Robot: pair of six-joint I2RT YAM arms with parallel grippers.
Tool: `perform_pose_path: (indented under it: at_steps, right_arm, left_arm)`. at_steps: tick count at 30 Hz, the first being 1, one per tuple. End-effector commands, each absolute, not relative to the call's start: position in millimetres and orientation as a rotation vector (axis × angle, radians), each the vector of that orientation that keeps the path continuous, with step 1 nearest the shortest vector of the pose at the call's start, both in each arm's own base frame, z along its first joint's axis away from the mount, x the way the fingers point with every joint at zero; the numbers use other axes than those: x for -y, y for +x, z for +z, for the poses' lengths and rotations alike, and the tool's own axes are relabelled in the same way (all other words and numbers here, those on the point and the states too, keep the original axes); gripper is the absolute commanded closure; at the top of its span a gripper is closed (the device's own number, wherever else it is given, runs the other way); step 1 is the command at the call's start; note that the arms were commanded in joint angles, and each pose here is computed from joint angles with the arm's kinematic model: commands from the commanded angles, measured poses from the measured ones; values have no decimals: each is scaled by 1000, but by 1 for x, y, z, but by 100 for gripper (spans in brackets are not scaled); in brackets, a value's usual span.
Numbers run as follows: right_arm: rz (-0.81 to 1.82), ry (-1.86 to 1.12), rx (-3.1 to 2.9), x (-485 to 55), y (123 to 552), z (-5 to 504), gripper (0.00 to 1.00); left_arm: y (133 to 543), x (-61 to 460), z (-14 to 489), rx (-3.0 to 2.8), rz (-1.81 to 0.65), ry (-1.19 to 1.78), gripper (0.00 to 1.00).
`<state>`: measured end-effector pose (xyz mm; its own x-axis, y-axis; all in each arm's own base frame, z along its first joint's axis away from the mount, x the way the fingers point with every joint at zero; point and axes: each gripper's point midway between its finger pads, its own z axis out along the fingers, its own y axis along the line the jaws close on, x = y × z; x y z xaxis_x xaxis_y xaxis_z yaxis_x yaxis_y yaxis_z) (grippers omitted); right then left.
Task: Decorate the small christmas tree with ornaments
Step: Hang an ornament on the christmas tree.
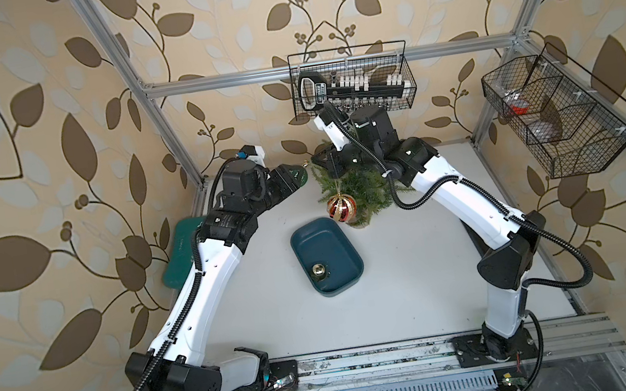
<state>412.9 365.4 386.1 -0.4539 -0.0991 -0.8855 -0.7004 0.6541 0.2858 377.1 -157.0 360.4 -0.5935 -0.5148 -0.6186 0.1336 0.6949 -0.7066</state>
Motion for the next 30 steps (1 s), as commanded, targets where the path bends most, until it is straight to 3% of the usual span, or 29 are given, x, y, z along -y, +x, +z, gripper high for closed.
perform_pose_path:
  at_steps: [1,30]
  right_arm:
    - [798,-631,-1925,-360,409,390,100]
    - [742,-615,-1927,-350,411,387,100]
  left_arm:
    - [379,156,369,-1976,-964,-284,46]
    - [386,171,358,-1989,-1060,-276,46]
